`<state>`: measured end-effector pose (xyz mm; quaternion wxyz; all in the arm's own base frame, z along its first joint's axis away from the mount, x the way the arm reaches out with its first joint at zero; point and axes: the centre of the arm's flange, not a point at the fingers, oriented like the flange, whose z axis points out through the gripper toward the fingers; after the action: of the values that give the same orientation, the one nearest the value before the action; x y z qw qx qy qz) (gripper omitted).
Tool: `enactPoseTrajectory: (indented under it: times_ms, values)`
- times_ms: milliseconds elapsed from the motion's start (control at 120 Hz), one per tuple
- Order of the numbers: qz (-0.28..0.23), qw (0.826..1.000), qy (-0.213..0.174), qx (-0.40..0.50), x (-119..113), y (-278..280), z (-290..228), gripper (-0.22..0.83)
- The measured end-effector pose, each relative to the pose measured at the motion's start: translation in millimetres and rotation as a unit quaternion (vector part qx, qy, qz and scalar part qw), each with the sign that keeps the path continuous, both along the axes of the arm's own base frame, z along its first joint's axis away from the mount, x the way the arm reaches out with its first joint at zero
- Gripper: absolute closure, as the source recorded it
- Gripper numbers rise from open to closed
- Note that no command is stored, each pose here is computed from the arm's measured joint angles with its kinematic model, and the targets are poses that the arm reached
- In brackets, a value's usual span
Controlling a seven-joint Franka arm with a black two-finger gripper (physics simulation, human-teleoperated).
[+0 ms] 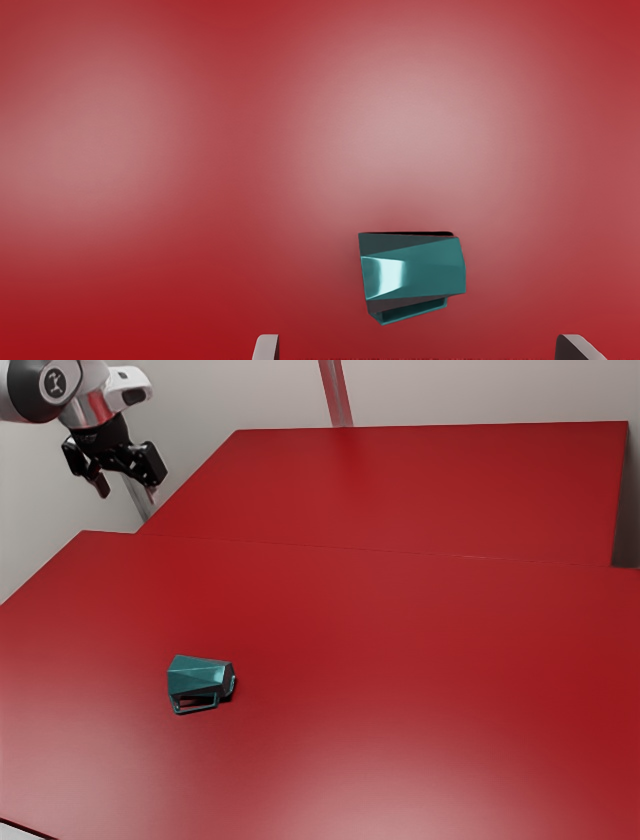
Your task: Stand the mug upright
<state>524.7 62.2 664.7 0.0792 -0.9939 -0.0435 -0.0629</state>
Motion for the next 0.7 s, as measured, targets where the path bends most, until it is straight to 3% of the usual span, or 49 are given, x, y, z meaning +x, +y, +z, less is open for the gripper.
enactPoseTrajectory:
  times_ms: [267, 492, 700]
  values:
    - [0.002, 1.0, 0.01, -0.002, -1, 10, -12, 0.0]
    - [0.057, 0.996, 0.036, -0.064, -9, 61, -46, 0.0]
    - [0.155, 0.959, 0.099, -0.214, -20, 123, -149, 0.0]
